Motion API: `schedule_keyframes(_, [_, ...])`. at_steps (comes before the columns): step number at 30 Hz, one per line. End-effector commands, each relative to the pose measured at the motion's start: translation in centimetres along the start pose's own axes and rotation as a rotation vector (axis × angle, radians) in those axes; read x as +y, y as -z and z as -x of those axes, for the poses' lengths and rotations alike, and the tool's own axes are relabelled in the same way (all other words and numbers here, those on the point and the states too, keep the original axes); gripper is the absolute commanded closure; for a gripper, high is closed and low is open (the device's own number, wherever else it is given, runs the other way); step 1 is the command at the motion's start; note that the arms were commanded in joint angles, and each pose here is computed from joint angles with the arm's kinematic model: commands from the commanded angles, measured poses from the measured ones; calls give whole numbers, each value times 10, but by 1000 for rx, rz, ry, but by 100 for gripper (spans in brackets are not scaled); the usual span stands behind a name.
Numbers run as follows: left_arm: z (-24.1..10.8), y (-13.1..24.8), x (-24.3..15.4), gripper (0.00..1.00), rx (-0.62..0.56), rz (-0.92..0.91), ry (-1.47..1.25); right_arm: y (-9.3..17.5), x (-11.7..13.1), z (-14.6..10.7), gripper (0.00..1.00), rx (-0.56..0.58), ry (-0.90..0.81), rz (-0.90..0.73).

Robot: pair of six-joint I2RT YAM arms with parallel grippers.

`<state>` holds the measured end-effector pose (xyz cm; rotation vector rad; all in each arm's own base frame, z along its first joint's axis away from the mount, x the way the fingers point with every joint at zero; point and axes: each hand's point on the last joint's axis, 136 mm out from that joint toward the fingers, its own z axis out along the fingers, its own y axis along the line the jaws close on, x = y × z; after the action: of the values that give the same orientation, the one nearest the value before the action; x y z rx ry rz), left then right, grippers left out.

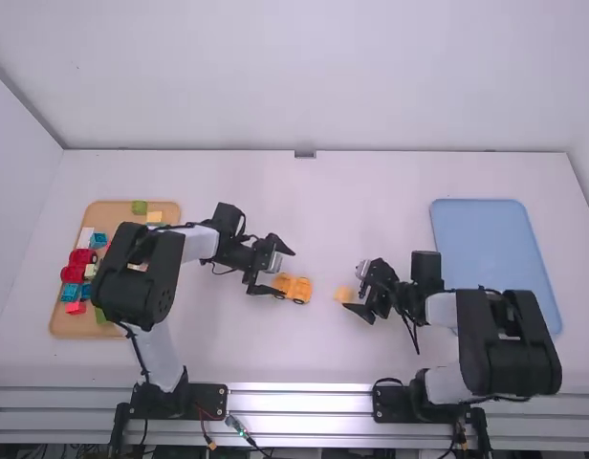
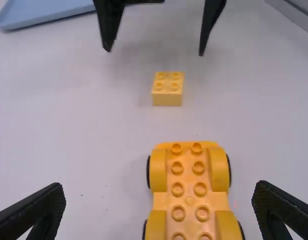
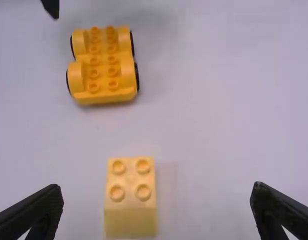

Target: Assemble lego blocks to make yellow taxi

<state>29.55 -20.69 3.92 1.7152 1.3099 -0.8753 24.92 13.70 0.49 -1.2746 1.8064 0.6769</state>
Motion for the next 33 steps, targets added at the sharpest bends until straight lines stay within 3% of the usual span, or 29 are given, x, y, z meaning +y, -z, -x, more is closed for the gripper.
schedule_keyframes(1, [-1, -4, -5, 1, -44, -7, 52, -5, -1, -9, 1, -3, -39, 34])
schedule_keyframes(11, [-1, -5, 8, 1, -47, 29, 67, -31, 3, -13, 6, 26, -13, 120])
schedule_keyframes(17, [0, -4, 14, 1, -50, 47, 74, -36, 5, -24, 5, 102, 3, 101])
schedule_keyframes(27, [0, -4, 14, 1, -51, 45, 79, -31, 3, -30, 34, 109, -15, 83])
schedule_keyframes(33, [0, -4, 14, 1, -49, 45, 80, -32, 5, -29, 44, 110, -7, 91])
